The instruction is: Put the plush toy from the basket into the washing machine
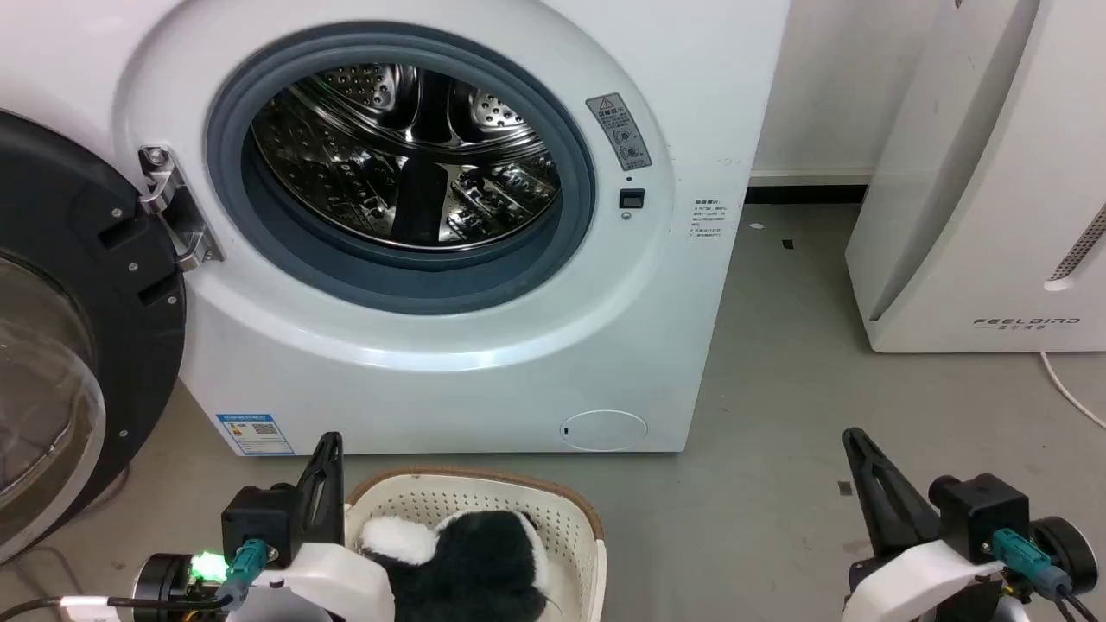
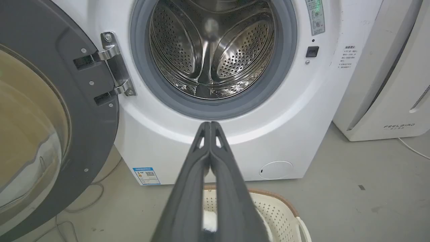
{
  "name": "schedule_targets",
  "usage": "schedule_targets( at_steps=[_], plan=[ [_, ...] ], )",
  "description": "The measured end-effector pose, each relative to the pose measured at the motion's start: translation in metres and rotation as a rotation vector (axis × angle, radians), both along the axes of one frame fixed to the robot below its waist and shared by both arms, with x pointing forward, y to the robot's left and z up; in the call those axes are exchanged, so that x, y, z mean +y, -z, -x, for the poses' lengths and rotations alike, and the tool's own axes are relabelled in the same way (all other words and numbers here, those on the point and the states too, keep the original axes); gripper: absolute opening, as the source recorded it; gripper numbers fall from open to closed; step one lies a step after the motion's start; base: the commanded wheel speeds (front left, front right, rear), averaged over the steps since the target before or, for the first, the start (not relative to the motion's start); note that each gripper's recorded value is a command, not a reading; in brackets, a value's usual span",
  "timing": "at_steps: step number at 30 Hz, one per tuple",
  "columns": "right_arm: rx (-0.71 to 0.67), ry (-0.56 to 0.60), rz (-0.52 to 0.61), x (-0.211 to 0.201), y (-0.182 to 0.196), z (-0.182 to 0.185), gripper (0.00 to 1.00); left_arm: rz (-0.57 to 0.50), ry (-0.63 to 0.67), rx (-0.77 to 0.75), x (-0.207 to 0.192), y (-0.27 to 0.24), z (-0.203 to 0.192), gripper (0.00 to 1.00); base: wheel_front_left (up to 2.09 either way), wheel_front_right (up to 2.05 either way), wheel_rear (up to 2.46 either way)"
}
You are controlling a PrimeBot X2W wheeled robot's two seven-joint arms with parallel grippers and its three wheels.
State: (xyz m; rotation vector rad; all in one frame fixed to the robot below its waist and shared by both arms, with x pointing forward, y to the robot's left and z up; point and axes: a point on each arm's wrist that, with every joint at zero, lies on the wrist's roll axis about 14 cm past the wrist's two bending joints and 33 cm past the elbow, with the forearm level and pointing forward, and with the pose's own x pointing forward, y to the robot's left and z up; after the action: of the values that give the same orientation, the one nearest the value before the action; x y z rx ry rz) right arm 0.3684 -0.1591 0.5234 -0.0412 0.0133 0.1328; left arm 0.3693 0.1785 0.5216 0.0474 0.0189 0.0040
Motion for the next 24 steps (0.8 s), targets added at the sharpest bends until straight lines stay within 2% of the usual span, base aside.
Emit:
schedule_targets(
  at_steps=[1, 24],
  plan=[
    [0.000, 0.000, 0.000, 0.0001, 0.0000, 0.0000, 1.00, 0.000, 0.000, 0.000, -0.0001, 0.0000, 0.0000, 1.00, 0.00, 0.00, 0.00],
    [-0.022, 0.020, -0.028, -0.0070, -0.0017, -0.0006, 1.00, 0.019, 0.018, -0.005, -0.0085, 0.0037, -0.0013, 1.00, 0.00, 0.00, 0.00]
  ],
)
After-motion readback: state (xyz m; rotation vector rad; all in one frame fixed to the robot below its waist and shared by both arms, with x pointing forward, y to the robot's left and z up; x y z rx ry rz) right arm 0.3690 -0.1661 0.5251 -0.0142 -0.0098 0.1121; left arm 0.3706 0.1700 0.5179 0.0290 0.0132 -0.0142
